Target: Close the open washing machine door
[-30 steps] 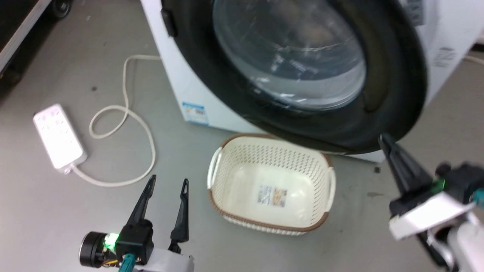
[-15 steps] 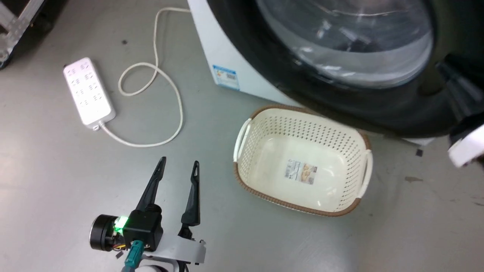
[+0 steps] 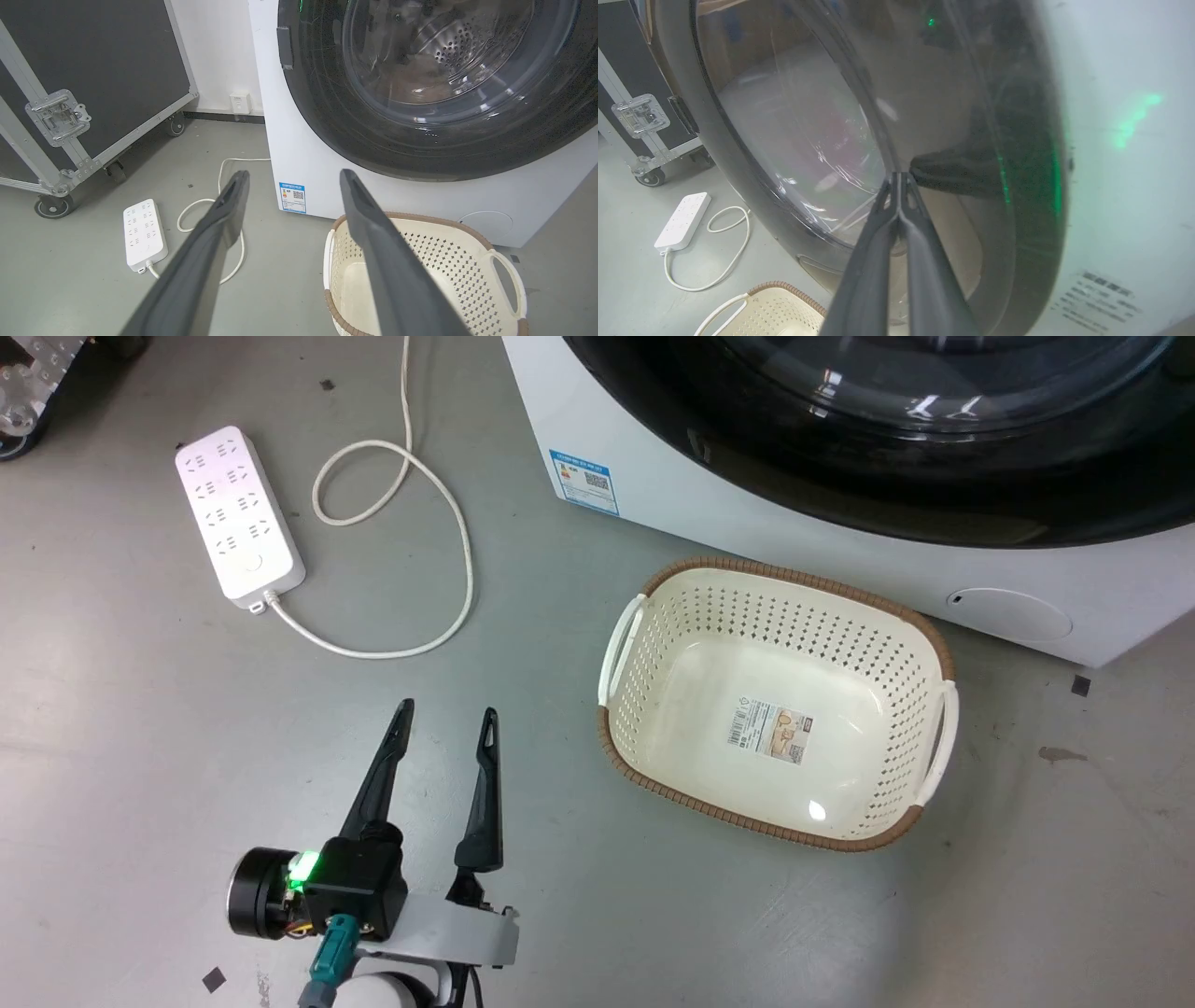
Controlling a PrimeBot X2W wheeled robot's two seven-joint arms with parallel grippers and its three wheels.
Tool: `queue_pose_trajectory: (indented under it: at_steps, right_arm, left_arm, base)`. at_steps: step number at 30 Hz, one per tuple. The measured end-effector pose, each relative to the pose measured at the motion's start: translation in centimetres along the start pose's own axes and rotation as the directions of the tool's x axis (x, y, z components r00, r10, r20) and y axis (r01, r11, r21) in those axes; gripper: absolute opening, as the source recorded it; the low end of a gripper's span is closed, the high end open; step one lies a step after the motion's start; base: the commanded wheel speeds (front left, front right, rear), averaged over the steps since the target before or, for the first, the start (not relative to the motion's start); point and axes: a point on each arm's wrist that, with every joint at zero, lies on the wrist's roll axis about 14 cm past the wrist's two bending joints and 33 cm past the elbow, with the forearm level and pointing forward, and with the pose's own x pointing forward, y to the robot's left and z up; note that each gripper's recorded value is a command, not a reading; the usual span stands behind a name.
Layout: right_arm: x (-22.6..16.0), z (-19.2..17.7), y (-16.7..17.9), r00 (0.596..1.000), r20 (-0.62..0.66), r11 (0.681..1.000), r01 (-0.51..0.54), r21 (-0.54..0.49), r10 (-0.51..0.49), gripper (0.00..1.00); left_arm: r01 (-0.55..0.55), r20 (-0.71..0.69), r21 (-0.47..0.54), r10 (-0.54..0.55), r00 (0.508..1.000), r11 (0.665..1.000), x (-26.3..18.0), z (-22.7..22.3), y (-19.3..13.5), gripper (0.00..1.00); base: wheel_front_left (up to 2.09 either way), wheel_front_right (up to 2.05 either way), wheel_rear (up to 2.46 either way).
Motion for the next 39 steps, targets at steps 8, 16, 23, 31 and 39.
queue_pose_trajectory:
  at_steps: [8, 16, 23, 31, 39]
  right_arm:
    - [0.8, -0.8, 0.4, 0.999, -0.029, 0.999, 0.021, 0.038, -0.02, 0.0]
    - [-1.9, 1.7, 0.4, 0.998, 0.045, 0.999, 0.04, 0.015, -0.041, 0.0]
    - [-6.8, 2.6, 2.8, 0.995, 0.098, 1.0, -0.003, -0.013, 0.004, 1.0]
    - [-14.5, 3.0, 4.0, 0.985, 0.168, 0.999, 0.036, 0.007, -0.037, 1.0]
    - [-23.2, 1.0, 4.2, 0.961, 0.202, 0.982, 0.187, 0.037, -0.19, 1.0]
  left_arm:
    - [0.003, 0.015, -0.009, -0.003, 1.0, 1.0, 0.3, 0.4, -0.3, 1.0]
    - [0.022, 0.069, -0.026, -0.02, 0.997, 0.999, -0.1, 2.2, -0.6, 1.0]
    - [0.043, 0.116, -0.039, -0.038, 0.993, 0.998, -1.4, 3.8, -0.5, 1.0]
    - [0.084, 0.155, -0.048, -0.076, 0.985, 0.995, -3.2, 5.0, -0.8, 1.0]
    - [0.156, 0.148, -0.075, -0.144, 0.979, 0.985, -4.1, 4.6, -2.5, 1.0]
  base:
    - [0.0, 0.0, 0.0]
    - [0.0, 0.0, 0.0]
    - [0.0, 0.0, 0.0]
    - [0.0, 0.0, 0.0]
    - [0.0, 0.0, 0.0]
